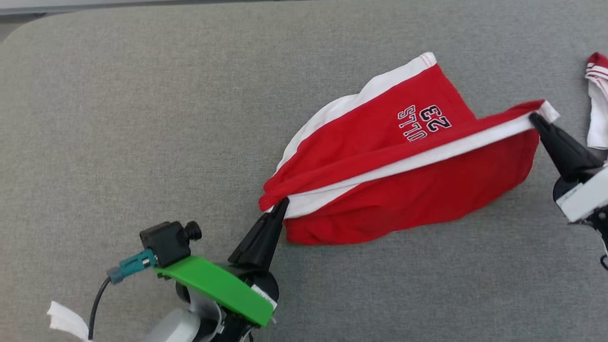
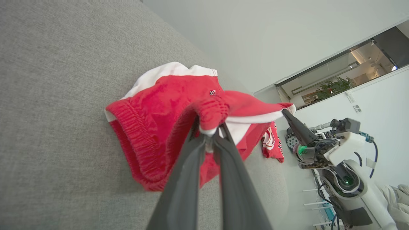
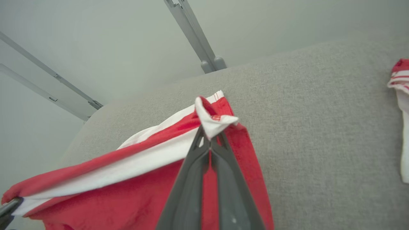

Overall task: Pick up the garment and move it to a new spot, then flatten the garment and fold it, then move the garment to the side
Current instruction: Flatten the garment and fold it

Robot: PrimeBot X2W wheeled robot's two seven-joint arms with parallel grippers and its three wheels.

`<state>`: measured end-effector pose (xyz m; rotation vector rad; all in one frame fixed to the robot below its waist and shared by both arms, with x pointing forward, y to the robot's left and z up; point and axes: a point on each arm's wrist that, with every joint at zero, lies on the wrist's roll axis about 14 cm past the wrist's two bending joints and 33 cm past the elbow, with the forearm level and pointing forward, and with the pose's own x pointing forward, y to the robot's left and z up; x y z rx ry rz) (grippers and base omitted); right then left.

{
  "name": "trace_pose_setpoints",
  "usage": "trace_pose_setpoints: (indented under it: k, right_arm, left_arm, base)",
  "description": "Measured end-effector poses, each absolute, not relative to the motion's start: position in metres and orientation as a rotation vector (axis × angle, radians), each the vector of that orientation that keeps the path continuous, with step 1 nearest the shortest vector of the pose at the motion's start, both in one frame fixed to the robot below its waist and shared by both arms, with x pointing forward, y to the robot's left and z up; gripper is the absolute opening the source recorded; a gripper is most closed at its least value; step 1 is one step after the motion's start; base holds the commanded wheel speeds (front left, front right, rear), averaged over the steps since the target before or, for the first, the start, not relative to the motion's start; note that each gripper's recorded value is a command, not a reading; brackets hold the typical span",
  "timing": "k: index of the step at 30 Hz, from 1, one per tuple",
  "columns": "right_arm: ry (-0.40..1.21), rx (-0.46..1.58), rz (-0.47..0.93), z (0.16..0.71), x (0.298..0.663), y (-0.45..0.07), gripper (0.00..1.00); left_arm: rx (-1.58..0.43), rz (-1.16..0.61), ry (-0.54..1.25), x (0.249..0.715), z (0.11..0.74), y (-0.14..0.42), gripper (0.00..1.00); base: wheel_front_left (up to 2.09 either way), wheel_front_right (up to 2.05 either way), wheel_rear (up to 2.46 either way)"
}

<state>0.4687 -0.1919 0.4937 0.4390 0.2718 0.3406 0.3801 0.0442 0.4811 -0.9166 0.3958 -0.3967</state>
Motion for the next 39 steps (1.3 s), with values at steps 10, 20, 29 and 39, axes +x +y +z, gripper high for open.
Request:
trace_pose_setpoints:
  k: [10, 20, 29, 39]
  right_arm:
    - [0.42, 0.331, 0.457, 0.466, 0.549, -0.143, 0.0]
    - [0.524, 0.274, 0.519, 0.434, 0.576, -0.112, 0.0]
    - [0.556, 0.25, 0.518, 0.426, 0.576, -0.116, 0.0]
    - [0.538, 0.222, 0.525, 0.426, 0.586, -0.11, 1.0]
  left_arm:
    - [-0.934, -0.314, 0.412, 0.418, 0.466, 0.057, 0.0]
    - [-0.958, -0.237, 0.477, 0.427, 0.438, 0.07, 0.0]
    - [-0.961, -0.239, 0.505, 0.428, 0.43, 0.067, 0.0]
    - [-0.95, -0.232, 0.523, 0.434, 0.425, 0.067, 1.0]
  base:
    - [0.0, 0.0, 0.0]
    - [0.0, 0.0, 0.0]
    - [0.0, 0.0, 0.0]
    - [0.0, 0.0, 0.0]
